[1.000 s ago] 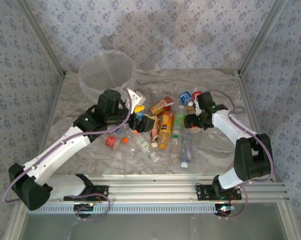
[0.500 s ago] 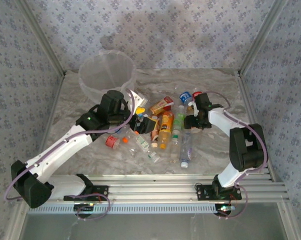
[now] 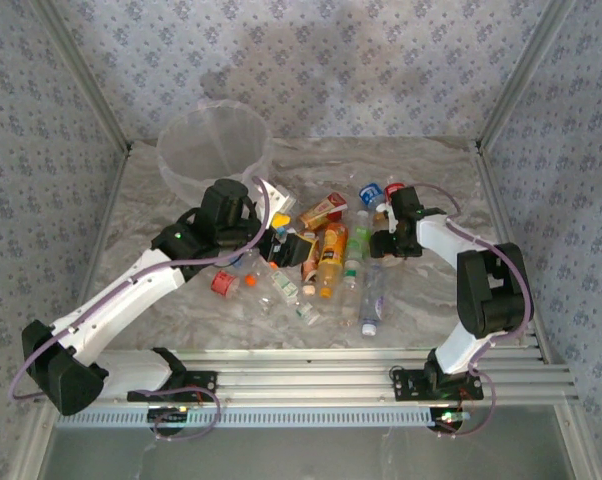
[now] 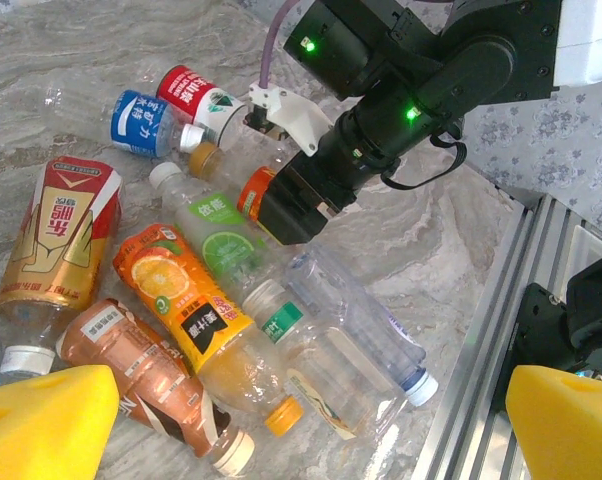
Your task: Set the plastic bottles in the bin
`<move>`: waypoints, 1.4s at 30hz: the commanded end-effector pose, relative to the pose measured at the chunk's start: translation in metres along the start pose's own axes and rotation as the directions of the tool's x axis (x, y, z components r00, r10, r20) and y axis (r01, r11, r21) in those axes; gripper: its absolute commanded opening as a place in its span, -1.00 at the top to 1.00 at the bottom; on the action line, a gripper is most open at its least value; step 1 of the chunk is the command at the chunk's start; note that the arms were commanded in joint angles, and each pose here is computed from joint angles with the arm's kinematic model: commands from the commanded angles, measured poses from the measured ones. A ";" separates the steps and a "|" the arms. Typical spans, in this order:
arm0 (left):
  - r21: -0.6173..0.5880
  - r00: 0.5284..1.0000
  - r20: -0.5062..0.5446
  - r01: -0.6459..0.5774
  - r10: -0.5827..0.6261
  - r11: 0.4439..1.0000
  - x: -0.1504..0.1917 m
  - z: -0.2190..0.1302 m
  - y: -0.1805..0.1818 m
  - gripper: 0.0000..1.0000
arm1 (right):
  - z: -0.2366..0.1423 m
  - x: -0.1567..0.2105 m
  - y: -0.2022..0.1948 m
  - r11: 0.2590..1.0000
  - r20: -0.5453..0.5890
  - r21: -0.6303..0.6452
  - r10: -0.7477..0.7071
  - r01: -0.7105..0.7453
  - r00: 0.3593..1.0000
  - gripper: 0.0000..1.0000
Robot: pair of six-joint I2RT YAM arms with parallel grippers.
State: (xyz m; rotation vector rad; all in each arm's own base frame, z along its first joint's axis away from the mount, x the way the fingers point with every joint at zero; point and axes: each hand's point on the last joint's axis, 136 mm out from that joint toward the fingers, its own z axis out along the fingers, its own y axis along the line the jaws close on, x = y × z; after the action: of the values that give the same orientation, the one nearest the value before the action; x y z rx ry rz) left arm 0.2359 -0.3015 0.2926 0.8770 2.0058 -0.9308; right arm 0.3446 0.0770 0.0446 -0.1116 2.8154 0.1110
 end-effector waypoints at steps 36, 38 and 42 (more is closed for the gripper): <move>0.021 0.992 0.065 0.108 -0.109 0.994 -0.032 -0.012 -0.017 -0.99 | -0.095 -0.007 0.029 0.999 0.225 -0.050 0.012 -0.001 0.974 -0.18; 0.016 0.983 0.067 0.171 -0.172 0.985 -0.034 -0.008 -0.015 -0.99 | -0.112 -0.004 0.038 0.996 0.249 -0.089 0.012 0.011 0.968 -0.17; 0.035 0.947 0.102 0.303 -0.305 0.952 -0.043 -0.003 -0.013 -0.99 | -0.145 -0.005 0.060 0.980 0.324 -0.190 0.015 0.050 0.946 -0.16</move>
State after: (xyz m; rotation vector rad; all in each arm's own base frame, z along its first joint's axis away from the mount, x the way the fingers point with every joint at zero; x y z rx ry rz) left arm 0.2374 -0.3098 0.3138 0.6726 2.0805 -1.0517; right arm 0.3121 0.1140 0.1724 -0.1538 2.4811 0.2755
